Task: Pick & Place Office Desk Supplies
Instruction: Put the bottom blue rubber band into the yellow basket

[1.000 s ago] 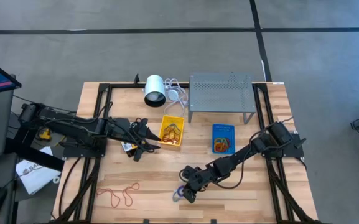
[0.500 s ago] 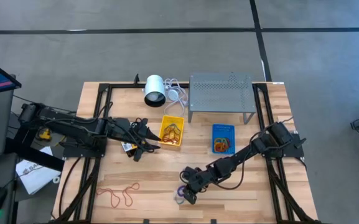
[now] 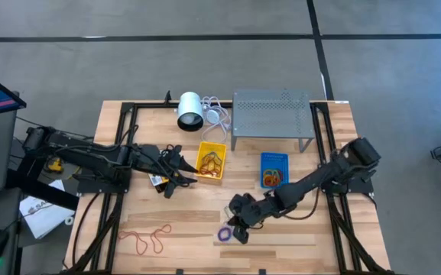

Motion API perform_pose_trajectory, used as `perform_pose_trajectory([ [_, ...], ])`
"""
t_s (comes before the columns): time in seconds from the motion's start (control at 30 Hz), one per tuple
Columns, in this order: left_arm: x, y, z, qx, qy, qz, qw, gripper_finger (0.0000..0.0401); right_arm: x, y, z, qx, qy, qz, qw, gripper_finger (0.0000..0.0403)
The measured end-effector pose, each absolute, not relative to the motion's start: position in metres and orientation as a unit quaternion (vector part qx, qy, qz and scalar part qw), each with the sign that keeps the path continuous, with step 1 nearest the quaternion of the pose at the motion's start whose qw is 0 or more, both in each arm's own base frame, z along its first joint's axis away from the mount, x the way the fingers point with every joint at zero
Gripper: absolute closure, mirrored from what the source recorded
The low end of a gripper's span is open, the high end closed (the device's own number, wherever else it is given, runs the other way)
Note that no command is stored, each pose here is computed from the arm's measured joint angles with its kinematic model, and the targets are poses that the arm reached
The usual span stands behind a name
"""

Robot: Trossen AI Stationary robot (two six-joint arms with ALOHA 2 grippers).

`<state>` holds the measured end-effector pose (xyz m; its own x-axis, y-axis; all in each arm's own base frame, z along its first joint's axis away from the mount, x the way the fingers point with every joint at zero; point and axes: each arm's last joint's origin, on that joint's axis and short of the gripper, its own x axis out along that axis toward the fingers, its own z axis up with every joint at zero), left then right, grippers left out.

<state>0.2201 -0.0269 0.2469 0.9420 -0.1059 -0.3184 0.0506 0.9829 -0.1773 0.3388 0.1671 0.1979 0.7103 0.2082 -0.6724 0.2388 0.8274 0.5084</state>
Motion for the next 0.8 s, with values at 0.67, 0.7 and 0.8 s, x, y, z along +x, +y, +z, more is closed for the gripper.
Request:
perform_pose_trajectory([
  [0.67,0.221,-0.027,0.250,-0.084,0.148,-0.042,0.984,0.0238,0.345,0.086,0.232,0.217,0.358,-0.053,0.907,0.0403],
  [0.7,0.221,-0.027,0.250,-0.084,0.148,-0.042,0.984,0.0238,0.346,0.082,0.232,0.214,0.358,-0.056,0.907,0.0403],
  [0.8,0.221,-0.027,0.250,-0.084,0.148,-0.042,0.985,0.0238,0.349,0.069,0.232,0.211,0.360,-0.056,0.907,0.0403],
])
